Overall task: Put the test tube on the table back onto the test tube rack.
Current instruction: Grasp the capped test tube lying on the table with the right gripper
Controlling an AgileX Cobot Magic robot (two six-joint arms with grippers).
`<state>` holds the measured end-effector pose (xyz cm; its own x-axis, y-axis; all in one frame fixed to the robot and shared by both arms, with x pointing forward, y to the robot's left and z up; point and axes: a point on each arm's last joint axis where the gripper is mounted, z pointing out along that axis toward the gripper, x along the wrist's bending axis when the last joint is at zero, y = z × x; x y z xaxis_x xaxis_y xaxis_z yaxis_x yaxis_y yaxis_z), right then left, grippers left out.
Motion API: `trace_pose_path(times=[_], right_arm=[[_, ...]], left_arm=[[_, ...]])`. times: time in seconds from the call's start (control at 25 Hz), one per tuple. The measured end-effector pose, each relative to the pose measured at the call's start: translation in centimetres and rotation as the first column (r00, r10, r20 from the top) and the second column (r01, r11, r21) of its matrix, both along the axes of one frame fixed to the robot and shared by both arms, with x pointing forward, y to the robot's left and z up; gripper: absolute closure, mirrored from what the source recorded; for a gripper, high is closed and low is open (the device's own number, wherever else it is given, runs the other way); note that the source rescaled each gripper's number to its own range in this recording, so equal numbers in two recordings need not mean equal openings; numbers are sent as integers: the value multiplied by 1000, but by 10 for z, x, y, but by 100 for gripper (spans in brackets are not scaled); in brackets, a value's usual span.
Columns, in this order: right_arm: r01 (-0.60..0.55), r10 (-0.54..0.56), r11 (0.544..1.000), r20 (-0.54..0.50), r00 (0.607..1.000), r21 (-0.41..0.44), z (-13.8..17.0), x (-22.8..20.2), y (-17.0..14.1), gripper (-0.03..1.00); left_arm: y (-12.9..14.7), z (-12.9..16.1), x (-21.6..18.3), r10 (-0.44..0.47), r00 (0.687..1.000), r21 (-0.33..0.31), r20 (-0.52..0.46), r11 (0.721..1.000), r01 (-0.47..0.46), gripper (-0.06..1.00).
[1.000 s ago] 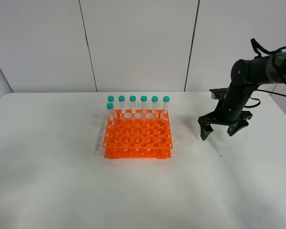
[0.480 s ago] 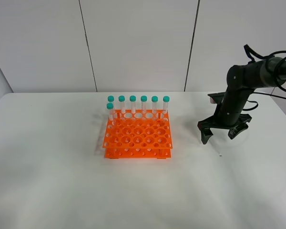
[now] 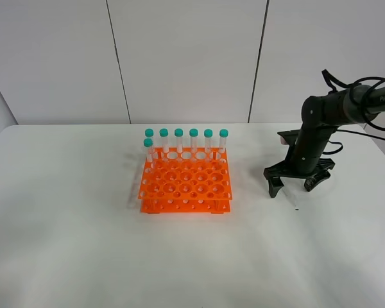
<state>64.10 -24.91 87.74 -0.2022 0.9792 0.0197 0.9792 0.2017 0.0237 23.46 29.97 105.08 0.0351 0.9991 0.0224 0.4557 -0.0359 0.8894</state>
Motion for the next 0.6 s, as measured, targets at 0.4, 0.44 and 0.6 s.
trace_pose_path(times=[0.4,0.44,0.6], right_arm=[[6,-6,1000,-22,1000,4,-1,-2,0,34],[6,-6,1000,-22,1000,4,-1,-2,0,35],[6,-6,1000,-22,1000,5,-1,-2,0,36]], left_arm=[[0,0,0,0,1000,0,0,1000,0,-6],[0,0,0,0,1000,0,0,1000,0,-6],[0,0,0,0,1000,0,0,1000,0,-6]])
